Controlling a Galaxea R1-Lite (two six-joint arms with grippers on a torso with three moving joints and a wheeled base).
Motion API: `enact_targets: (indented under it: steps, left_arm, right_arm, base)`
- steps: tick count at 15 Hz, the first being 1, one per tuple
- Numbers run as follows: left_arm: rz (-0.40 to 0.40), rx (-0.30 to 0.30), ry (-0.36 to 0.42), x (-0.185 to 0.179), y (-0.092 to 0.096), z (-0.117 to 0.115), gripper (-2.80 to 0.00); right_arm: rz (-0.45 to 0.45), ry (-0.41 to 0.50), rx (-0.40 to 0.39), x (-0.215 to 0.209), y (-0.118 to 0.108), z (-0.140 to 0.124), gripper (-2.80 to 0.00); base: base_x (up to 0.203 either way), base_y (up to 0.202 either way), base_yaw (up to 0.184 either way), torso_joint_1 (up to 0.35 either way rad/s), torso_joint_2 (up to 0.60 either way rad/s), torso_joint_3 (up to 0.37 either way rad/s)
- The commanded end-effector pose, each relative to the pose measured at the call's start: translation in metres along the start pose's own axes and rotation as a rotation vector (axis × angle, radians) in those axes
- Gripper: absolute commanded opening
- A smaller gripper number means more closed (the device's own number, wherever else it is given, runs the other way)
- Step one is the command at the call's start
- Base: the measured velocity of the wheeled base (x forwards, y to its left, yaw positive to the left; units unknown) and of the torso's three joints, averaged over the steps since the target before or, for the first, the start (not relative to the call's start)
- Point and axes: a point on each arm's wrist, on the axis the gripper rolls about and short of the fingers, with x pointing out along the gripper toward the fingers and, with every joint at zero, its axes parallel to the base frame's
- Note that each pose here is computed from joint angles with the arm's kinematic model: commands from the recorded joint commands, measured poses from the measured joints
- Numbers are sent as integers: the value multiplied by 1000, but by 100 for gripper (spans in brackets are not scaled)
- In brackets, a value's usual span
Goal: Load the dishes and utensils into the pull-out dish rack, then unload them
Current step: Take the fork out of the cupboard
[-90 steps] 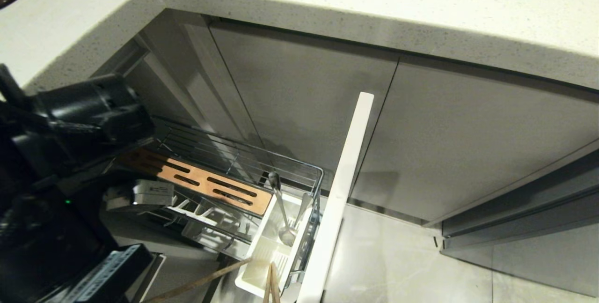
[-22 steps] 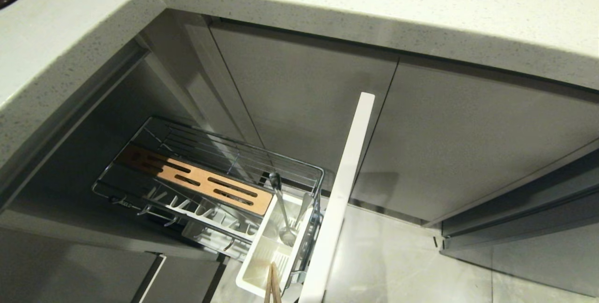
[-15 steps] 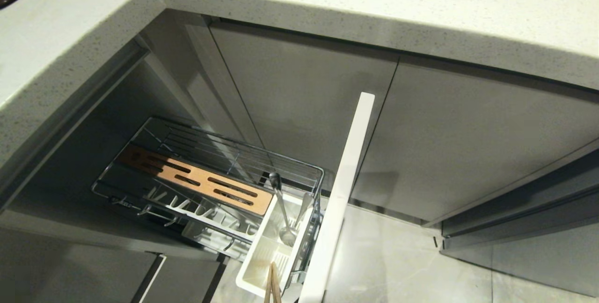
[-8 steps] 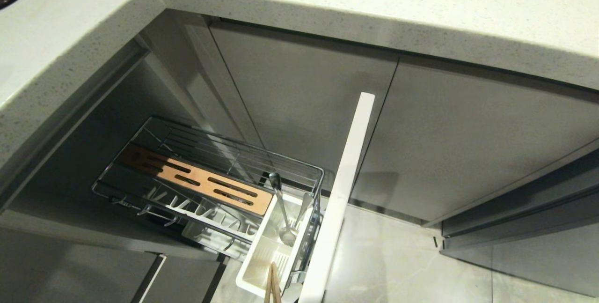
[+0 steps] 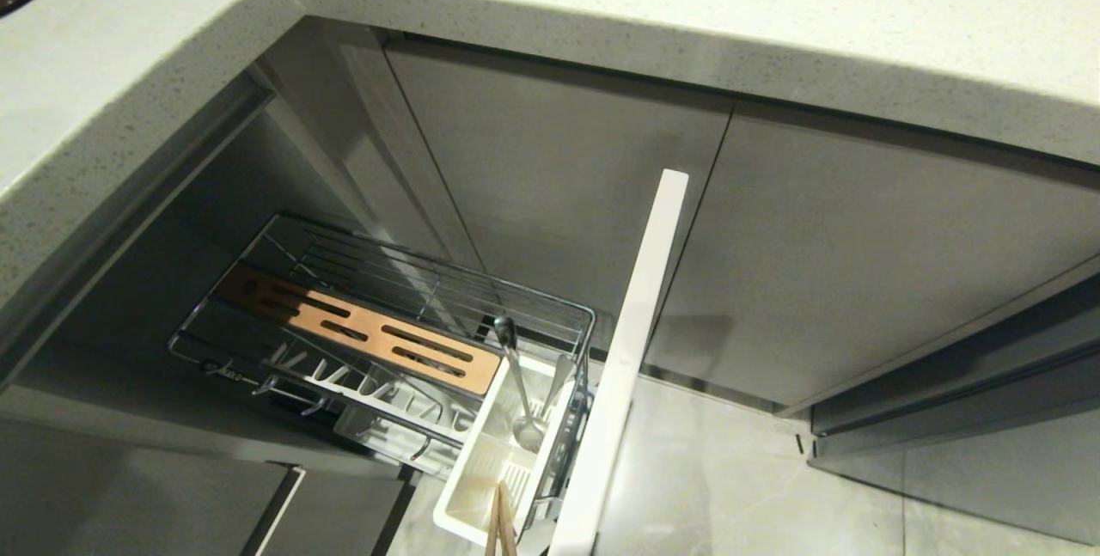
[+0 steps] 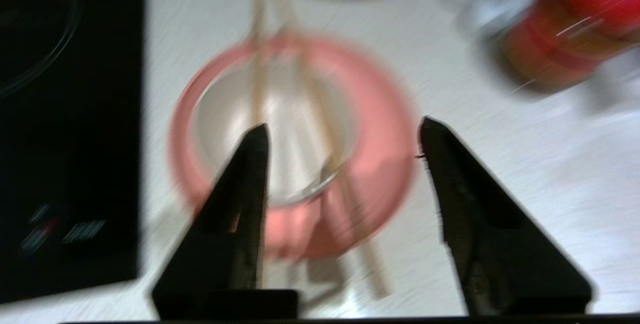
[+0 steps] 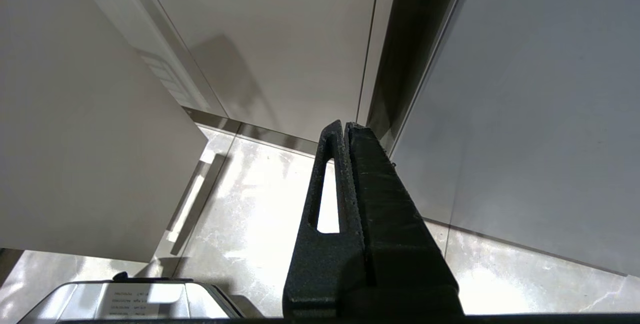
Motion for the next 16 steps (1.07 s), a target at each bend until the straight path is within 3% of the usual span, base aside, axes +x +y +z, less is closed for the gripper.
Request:
enact_targets:
  steps: [1,5,7,10,12,14,16]
  left_arm:
    - [-130,-46,-82,-16,1,10,-280]
    - [-448,-113,-105,-18,-8,27,-280]
    - [-587,-154,-74,-3,-26,30,-280]
    - [-700,-200,77,18,-54,14,-280]
    - [-786,-190,188,21,-67,1,-280]
    - [-883,-153,301,17,-78,-15,-280]
    - [-959,-72,389,12,-87,-35,-280]
  right_arm:
    - [0,26,0,2,0,-7,-280]
    - [0,26,0,2,0,-7,-280]
    - [0,26,0,2,0,-7,-280]
    - [0,26,0,2,0,-7,-280]
    - [0,26,0,2,0,-7,-280]
    - [0,26,0,2,0,-7,-280]
    - [0,26,0,2,0,-7,-280]
  base:
    - [0,0,0,0,0,0]
    - [0,0,0,0,0,0]
    - [0,0,0,0,0,0]
    - [0,0,0,0,0,0]
    - [0,0,0,0,0,0]
    - [0,0,0,0,0,0]
    - [0,0,0,0,0,0]
